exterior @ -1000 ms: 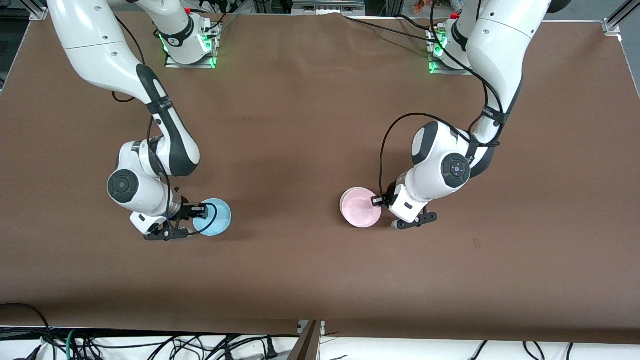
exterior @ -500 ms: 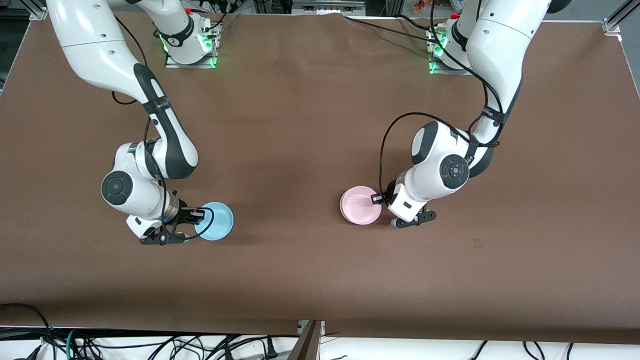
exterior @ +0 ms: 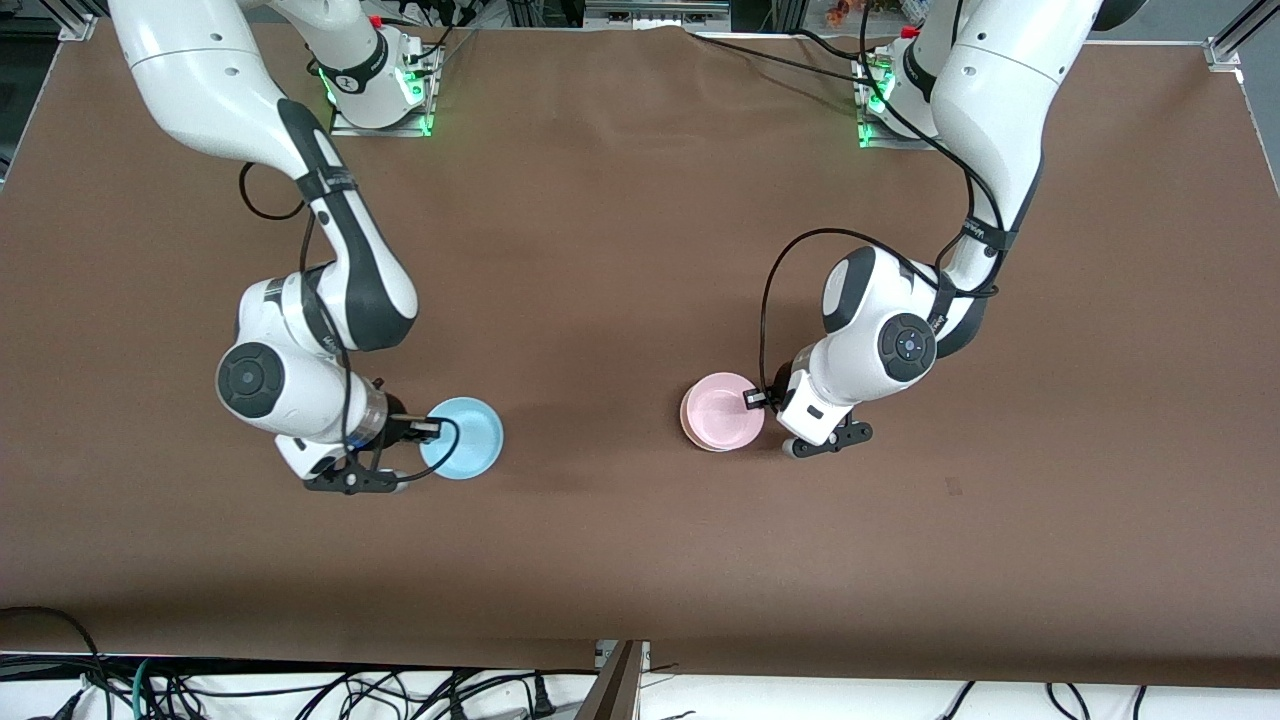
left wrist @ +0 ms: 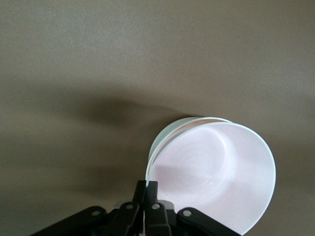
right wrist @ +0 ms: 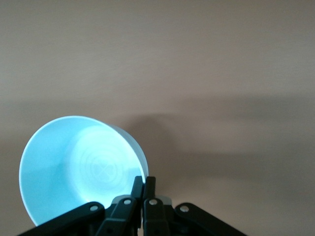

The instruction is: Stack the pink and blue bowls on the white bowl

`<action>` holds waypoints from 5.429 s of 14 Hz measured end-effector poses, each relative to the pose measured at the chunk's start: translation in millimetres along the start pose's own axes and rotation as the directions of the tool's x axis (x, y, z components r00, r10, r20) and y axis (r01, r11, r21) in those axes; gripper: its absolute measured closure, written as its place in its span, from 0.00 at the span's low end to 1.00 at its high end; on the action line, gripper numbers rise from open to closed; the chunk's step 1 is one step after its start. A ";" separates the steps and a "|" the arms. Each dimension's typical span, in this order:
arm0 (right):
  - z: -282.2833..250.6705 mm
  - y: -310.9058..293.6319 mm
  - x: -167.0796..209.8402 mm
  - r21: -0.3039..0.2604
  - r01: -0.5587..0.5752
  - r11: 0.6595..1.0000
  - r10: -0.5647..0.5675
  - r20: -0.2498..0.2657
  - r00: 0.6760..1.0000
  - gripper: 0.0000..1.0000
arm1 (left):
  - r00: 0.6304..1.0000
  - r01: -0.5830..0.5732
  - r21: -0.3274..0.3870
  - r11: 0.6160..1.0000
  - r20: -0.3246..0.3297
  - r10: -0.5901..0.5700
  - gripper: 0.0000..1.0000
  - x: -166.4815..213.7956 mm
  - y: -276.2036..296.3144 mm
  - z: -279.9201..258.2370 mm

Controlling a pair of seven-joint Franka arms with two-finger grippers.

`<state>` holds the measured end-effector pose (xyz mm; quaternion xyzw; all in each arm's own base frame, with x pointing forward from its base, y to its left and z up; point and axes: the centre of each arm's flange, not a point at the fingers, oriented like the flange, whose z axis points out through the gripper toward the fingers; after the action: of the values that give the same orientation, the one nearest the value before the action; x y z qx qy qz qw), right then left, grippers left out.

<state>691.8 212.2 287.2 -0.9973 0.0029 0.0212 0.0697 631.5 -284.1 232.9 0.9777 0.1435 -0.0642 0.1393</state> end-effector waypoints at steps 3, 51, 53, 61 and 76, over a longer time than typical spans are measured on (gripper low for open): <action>-7.5 -37.9 -7.9 0.052 -0.020 0.998 0.020 0.007 1.000 0.98 | 1.000 0.003 0.005 1.000 0.007 -0.003 0.98 0.1 -2.1 8.7; 101.8 -340.5 -113.0 0.178 -0.280 0.943 0.315 -0.215 0.924 0.93 | 0.985 -0.167 0.259 0.951 0.086 0.150 0.00 12.3 -212.5 -391.0; 102.1 -339.0 -112.4 0.166 -0.283 0.944 0.315 -0.212 0.925 0.80 | 0.985 -0.167 0.259 0.951 0.086 0.150 0.00 12.3 -212.5 -391.2; 28.5 -333.7 -95.8 0.141 -0.278 0.950 0.305 -0.244 0.920 0.01 | 0.985 -0.168 0.259 0.951 0.086 0.150 0.00 12.3 -212.3 -391.4; -298.4 51.6 -109.9 -0.113 0.062 0.992 -0.057 0.046 0.997 0.00 | 0.985 -0.168 0.259 0.951 0.086 0.151 0.00 12.5 -211.9 -391.3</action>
<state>594.0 119.9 579.9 -0.9986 -0.0294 0.0407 0.0132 613.6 27.9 549.9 0.9933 0.0495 -0.1030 0.0165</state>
